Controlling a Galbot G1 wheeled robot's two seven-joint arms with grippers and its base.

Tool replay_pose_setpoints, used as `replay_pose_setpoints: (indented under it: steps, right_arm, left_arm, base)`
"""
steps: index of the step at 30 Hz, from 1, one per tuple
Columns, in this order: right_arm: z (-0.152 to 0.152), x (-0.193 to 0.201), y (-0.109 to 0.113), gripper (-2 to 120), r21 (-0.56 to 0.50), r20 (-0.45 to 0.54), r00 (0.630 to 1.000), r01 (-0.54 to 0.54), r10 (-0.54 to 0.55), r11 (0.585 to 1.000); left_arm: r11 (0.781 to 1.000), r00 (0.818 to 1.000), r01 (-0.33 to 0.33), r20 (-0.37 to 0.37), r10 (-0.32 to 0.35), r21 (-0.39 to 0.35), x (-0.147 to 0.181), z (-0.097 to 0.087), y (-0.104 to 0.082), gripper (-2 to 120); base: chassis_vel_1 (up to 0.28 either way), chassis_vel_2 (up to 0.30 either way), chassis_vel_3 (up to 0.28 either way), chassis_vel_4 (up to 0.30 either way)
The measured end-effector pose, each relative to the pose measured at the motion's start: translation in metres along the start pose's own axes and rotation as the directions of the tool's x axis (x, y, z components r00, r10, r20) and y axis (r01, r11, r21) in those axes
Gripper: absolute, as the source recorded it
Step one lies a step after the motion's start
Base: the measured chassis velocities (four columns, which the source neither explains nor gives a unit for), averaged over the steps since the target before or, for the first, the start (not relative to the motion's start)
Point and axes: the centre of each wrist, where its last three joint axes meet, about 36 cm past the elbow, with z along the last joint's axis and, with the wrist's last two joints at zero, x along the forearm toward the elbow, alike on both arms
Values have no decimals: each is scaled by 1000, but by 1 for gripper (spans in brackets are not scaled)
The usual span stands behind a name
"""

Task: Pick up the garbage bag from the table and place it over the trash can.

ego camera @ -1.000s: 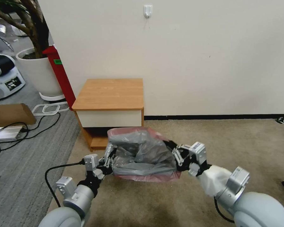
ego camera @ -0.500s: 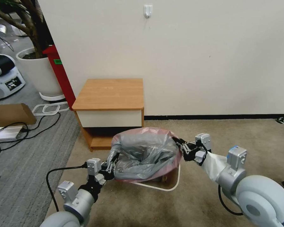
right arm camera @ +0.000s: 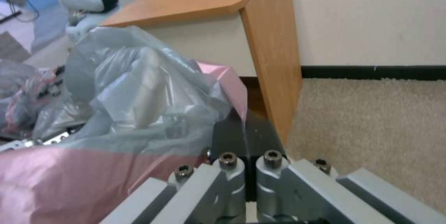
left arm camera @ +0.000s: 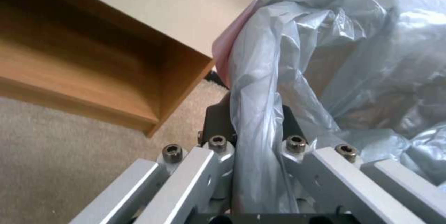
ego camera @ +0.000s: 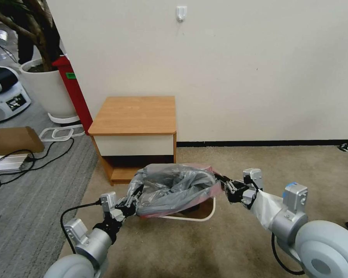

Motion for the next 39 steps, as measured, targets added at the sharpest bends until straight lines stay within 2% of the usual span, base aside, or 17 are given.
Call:
replay_pose_setpoints:
  steps: [6, 11, 13, 16, 18, 20, 24, 26, 28, 30, 31, 32, 34, 35, 36, 37, 39]
  right_arm:
    - [5, 4, 8, 0, -51, 15, 999, -40, 40, 998]
    - [7, 3, 10, 0, -74, 31, 998, -54, 57, 996]
    - [8, 3, 10, 12, -100, 57, 995, -71, 77, 992]
    - [9, 4, 10, 17, -111, 62, 994, -82, 89, 990]
    - [11, 5, 10, 28, -148, 78, 990, -102, 114, 984]
    - [12, 5, 10, 32, -155, 85, 989, -105, 119, 982]
    - [12, 5, 12, 52, -224, 172, 972, -120, 160, 967]
    - [12, 4, 13, 55, -243, 198, 966, -115, 165, 963]
    - [12, 2, 16, 65, -317, 286, 943, -77, 172, 945]
    - [14, -2, 23, 74, -427, 320, 931, -22, 174, 904]
    - [14, -2, 23, 74, -427, 320, 931, -22, 174, 904]
    - [16, -5, 28, 80, -484, 311, 933, -8, 181, 875]
    - [19, -6, 32, 86, -549, 285, 941, 4, 182, 836]
    - [21, -8, 37, 93, -621, 248, 953, 18, 174, 784]
    - [21, -8, 37, 93, -621, 248, 953, 18, 174, 784]
    - [21, -10, 40, 97, -675, 222, 961, 29, 165, 737]
    - [20, -11, 42, 100, -718, 205, 967, 44, 151, 694]
  left_arm:
    - [997, 1000, 9, 7, -10, 79, -3, -6, 4, 7]
    - [995, 1000, 15, -1, -15, 102, -5, -7, 7, 7]
    - [994, 1000, 18, -4, -17, 108, -8, -8, 10, 7]
    - [993, 1000, 21, -6, -21, 115, -9, -8, 12, 7]
    - [990, 999, 31, -11, -30, 137, -13, -9, 15, 7]
    - [990, 999, 33, -12, -32, 139, -14, -9, 16, 7]
    - [990, 999, 49, -14, -47, 134, -18, -11, 22, 7]
    - [990, 999, 51, -12, -50, 134, -18, -11, 23, 7]
    - [989, 998, 54, 5, -56, 137, -18, -10, 25, 7]
    - [989, 998, 43, 43, -50, 143, -18, -8, 25, 7]
    - [989, 998, 43, 43, -50, 143, -18, -8, 25, 7]
    - [989, 997, 35, 57, -44, 145, -18, -8, 24, 7]
    - [989, 997, 26, 70, -37, 146, -17, -8, 23, 7]
    - [989, 996, 21, 82, -33, 147, -17, -8, 23, 7]
    - [989, 996, 21, 82, -33, 147, -17, -8, 23, 7]
    - [989, 995, 18, 92, -32, 147, -17, -8, 22, 7]
    - [989, 995, 15, 99, -30, 148, -17, -8, 22, 7]
  base:
    - [0, 0, 0, 0]
    - [0, 0, 0, 0]
    - [0, 0, 0, 0]
    - [0, 0, 0, 0]
    - [0, 0, 0, 0]
    - [0, 0, 0, 0]
    - [0, 0, 0, 0]
    - [0, 0, 0, 0]
    - [0, 0, 0, 0]
    - [0, 0, 0, 0]
    - [0, 0, 0, 0]
    - [0, 0, 0, 0]
    - [0, 0, 0, 0]
    - [0, 0, 0, 0]
    - [0, 0, 0, 0]
    - [0, 0, 0, 0]
    - [0, 0, 0, 0]
